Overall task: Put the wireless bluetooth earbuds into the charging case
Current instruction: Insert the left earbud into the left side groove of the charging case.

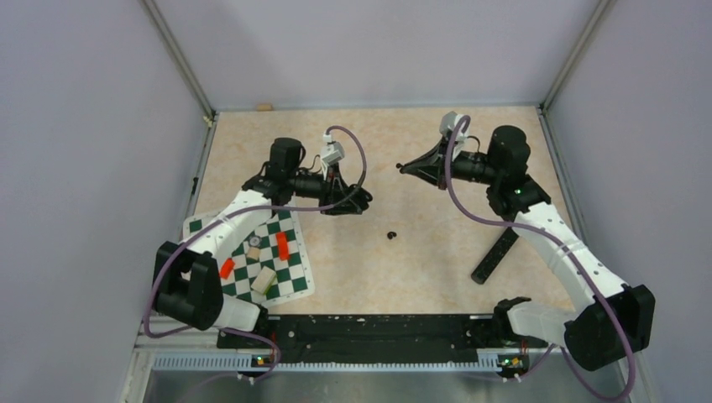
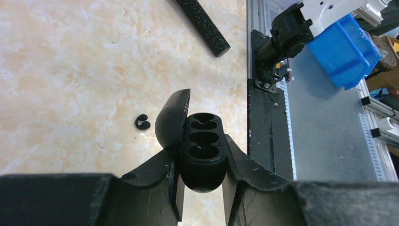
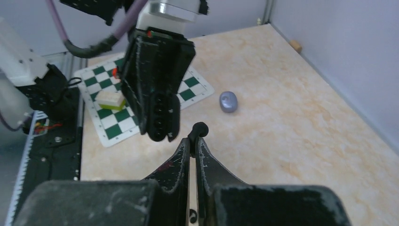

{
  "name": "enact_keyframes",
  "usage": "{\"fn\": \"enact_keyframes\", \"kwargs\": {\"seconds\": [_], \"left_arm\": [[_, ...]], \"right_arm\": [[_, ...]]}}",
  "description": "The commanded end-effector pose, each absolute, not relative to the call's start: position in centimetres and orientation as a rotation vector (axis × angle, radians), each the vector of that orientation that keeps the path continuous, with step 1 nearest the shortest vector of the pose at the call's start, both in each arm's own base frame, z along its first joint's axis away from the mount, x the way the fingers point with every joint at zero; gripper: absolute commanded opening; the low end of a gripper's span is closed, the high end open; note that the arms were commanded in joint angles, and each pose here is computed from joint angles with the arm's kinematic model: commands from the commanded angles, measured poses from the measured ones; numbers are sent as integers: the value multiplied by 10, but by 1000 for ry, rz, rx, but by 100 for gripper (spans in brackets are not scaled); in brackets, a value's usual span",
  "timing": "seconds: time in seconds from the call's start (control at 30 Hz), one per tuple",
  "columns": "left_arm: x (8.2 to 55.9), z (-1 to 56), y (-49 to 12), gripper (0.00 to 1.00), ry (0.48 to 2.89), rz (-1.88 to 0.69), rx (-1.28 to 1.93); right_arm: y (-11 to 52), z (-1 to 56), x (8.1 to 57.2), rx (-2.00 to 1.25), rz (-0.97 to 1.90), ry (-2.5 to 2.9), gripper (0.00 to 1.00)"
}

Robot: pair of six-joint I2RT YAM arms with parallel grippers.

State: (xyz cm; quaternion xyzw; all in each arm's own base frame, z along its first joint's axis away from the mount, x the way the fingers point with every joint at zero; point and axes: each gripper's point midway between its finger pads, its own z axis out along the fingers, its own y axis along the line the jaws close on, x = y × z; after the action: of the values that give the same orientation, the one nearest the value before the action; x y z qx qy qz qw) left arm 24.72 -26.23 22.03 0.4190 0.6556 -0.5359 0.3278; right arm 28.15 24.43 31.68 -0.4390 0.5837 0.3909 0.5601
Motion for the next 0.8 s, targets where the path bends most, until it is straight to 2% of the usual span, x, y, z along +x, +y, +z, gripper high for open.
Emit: {"fn": "enact_keyframes", "kwargs": {"seconds": [0.0, 0.33, 0.77], "left_arm": [[246, 223, -270, 0, 1695, -1421, 1111], [227, 218, -276, 0, 1630, -1456, 1211], [200, 219, -280, 0, 1532, -1543, 1333]], "right_arm": [[253, 332, 253, -1032, 1147, 1300, 0], [266, 309, 219, -1094, 1358, 1250, 0], [294, 291, 207, -1132, 1322, 1199, 0]]}}
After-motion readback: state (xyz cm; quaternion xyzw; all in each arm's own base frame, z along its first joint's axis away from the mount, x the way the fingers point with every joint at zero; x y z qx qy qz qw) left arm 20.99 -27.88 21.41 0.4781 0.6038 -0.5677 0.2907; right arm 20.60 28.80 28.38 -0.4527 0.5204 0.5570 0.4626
